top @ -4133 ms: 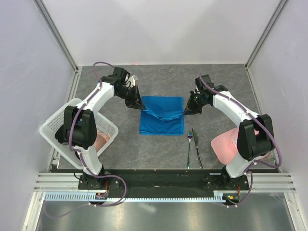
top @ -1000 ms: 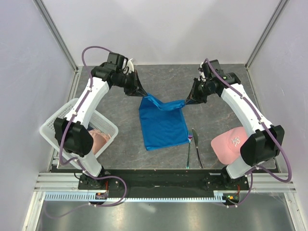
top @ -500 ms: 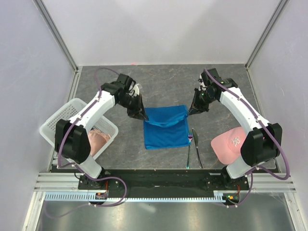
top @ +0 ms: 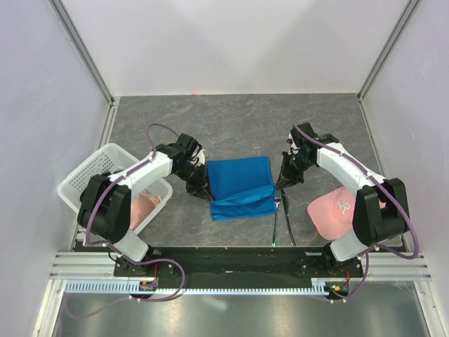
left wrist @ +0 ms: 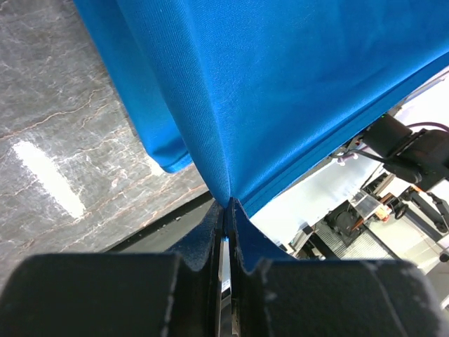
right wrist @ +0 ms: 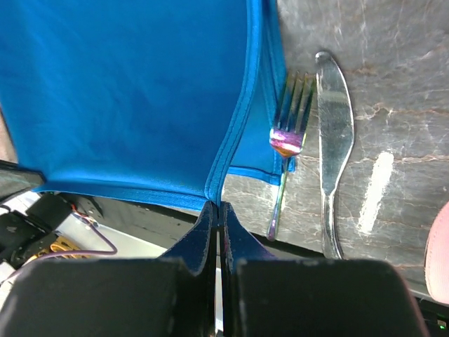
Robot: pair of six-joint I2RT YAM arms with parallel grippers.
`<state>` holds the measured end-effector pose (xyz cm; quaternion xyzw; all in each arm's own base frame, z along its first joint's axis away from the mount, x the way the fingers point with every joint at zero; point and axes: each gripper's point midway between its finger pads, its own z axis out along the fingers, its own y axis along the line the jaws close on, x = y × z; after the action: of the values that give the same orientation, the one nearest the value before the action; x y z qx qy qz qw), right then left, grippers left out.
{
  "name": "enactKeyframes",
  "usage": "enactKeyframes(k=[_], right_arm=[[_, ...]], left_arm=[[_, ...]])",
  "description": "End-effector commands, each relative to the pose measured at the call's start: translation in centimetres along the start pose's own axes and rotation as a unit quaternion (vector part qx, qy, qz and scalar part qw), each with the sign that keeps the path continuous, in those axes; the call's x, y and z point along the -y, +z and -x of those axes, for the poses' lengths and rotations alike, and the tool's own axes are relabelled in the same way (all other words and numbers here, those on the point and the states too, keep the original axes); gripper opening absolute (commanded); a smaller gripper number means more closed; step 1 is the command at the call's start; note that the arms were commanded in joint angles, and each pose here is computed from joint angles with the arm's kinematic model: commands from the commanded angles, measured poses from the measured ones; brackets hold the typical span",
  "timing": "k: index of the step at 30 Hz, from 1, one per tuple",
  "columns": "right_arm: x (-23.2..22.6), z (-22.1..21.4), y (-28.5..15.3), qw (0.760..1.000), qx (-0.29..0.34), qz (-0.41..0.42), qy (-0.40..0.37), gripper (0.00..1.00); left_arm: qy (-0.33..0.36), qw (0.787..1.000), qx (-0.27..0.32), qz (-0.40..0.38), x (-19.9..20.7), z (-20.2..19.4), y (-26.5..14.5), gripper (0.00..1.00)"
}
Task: Fold the napkin into a case and place the utensils inside
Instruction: Smooth out the square-folded napkin at the center of the board.
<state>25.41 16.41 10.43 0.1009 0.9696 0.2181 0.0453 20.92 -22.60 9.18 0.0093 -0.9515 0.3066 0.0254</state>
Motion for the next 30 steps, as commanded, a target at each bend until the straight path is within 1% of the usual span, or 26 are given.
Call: enactKeyframes(k=[1,8,12,14,18,19,23,24,25,28,30], right_arm=[[0.8,0.6,0.8,1.0,0.024,-0.004,-0.012,0.0],[2.5,-0.8,3.0,0.999,-0.005,-0.027,-0.016,0.0],[3.3,-1.6,4.6,0.999,-0.015,-0.034,-0.015,0.0],[3.5,-1.9,5.2,0.999,-0.023,-0.037,-0.015,0.0],[4.0,-2.0,6.5,0.999,-0.023,-0.041,-0.019,0.0],[4.2,-2.0,6.8,0.999,-0.024,-0.042,-0.019,0.0],[3.7,-0.9,7.9,0.999,-0.013,-0.034,-0.021,0.0],[3.4,-0.1,8.0,0.999,-0.002,-0.032,-0.025,0.0],[3.4,0.1,8.4,0.999,-0.006,-0.035,-0.023,0.0],[2.7,1.7,9.1,0.999,0.003,-0.03,-0.026,0.0],[1.9,3.0,9.4,0.999,0.008,-0.025,-0.029,0.0]], left_arm=[[-0.007,1.0,0.003,0.001,-0.5,0.0,1.0,0.1],[-0.009,1.0,-0.021,0.002,-1.0,-0.7,2.9,0.11],[-0.028,0.998,-0.048,0.018,-3.1,-1.9,4.8,0.11],[-0.032,0.998,-0.053,0.028,-4.0,-2.3,5.3,0.11],[-0.024,0.997,-0.045,0.066,-5.8,-1.6,6.2,0.13],[-0.03,0.995,-0.053,0.078,-6.6,-1.7,6.8,0.13],[-0.036,0.994,-0.043,0.097,-7.1,0.2,7.5,0.13],[-0.038,0.994,-0.037,0.1,-7.1,0.8,7.5,0.13],[-0.037,0.993,-0.026,0.11,-7.4,1.5,7.4,0.13],[-0.041,0.991,-0.019,0.124,-8.2,4.0,7.2,0.13],[-0.034,0.991,0.0,0.126,-8.3,6.5,6.5,0.13]])
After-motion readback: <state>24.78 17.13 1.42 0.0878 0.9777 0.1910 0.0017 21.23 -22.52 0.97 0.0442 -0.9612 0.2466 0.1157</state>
